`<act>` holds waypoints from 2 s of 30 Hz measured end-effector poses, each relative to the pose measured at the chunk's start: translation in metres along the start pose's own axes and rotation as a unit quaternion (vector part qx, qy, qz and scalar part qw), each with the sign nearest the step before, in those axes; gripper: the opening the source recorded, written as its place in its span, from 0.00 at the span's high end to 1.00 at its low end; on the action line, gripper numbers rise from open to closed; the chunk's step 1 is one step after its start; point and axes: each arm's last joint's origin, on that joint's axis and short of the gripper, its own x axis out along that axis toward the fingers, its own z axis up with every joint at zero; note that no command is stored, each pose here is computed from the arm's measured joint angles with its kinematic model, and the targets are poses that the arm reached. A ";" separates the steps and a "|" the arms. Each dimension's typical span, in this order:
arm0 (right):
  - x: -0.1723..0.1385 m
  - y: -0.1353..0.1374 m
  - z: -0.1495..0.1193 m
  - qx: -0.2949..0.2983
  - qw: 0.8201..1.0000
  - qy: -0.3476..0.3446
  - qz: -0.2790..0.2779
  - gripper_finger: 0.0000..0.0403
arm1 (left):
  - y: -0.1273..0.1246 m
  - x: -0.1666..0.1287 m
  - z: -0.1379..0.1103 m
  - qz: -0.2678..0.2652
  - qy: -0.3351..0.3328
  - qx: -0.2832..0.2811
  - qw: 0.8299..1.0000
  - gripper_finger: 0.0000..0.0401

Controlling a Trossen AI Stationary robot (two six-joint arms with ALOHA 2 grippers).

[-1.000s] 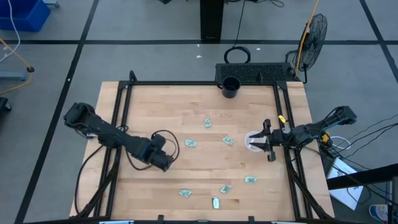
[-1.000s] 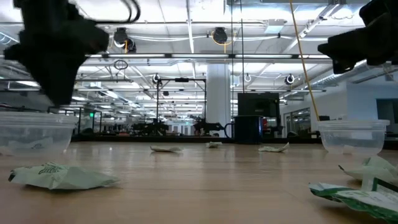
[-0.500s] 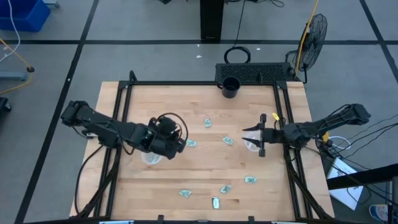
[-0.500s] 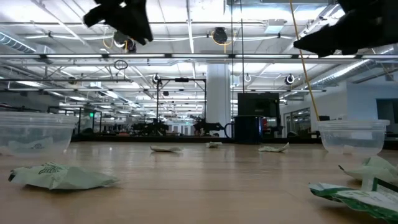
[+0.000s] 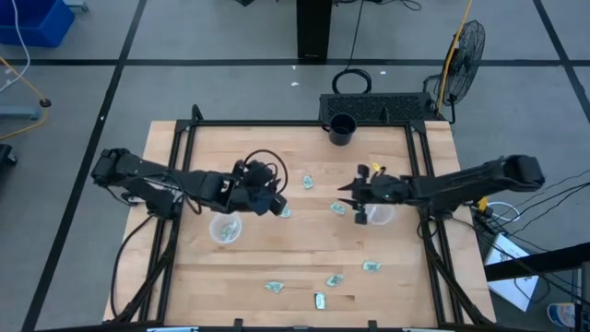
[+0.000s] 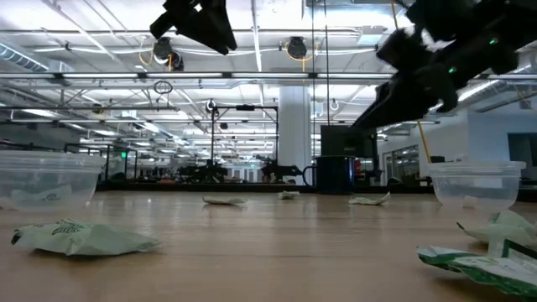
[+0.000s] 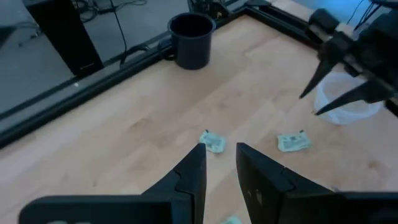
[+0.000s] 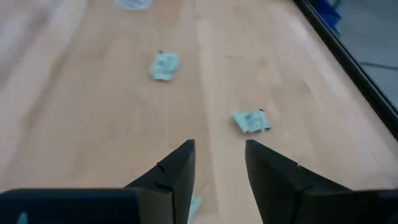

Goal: Pick and place items into bin
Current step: Put the stevia packet into the right transparent bin

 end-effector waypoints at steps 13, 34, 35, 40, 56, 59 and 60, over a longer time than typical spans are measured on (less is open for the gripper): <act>0.040 0.004 -0.034 0.059 0.993 0.104 -0.002 0.59 | 0.003 0.005 0.004 0.004 -0.002 0.021 1.000 0.77; 0.055 0.006 -0.055 0.096 0.982 0.164 0.019 0.66 | 0.003 0.005 0.004 -0.003 0.005 0.026 1.000 0.77; 0.055 0.005 -0.055 0.095 0.982 0.163 0.019 0.68 | 0.003 0.005 0.004 -0.003 0.005 0.026 1.000 0.77; 0.056 0.005 -0.053 0.088 0.984 0.152 0.020 0.86 | 0.003 0.005 0.004 -0.003 0.005 0.025 1.000 0.77; -0.031 0.010 0.004 0.079 0.991 0.096 0.053 0.99 | 0.003 0.005 0.004 -0.005 0.003 0.018 1.000 0.77; -0.059 0.009 -0.008 0.103 0.983 0.151 0.013 1.00 | 0.002 0.005 0.004 -0.006 0.003 0.014 1.000 0.77; -0.067 0.008 -0.014 0.116 0.978 0.173 0.000 1.00 | 0.002 0.005 0.004 -0.006 0.003 0.014 1.000 0.77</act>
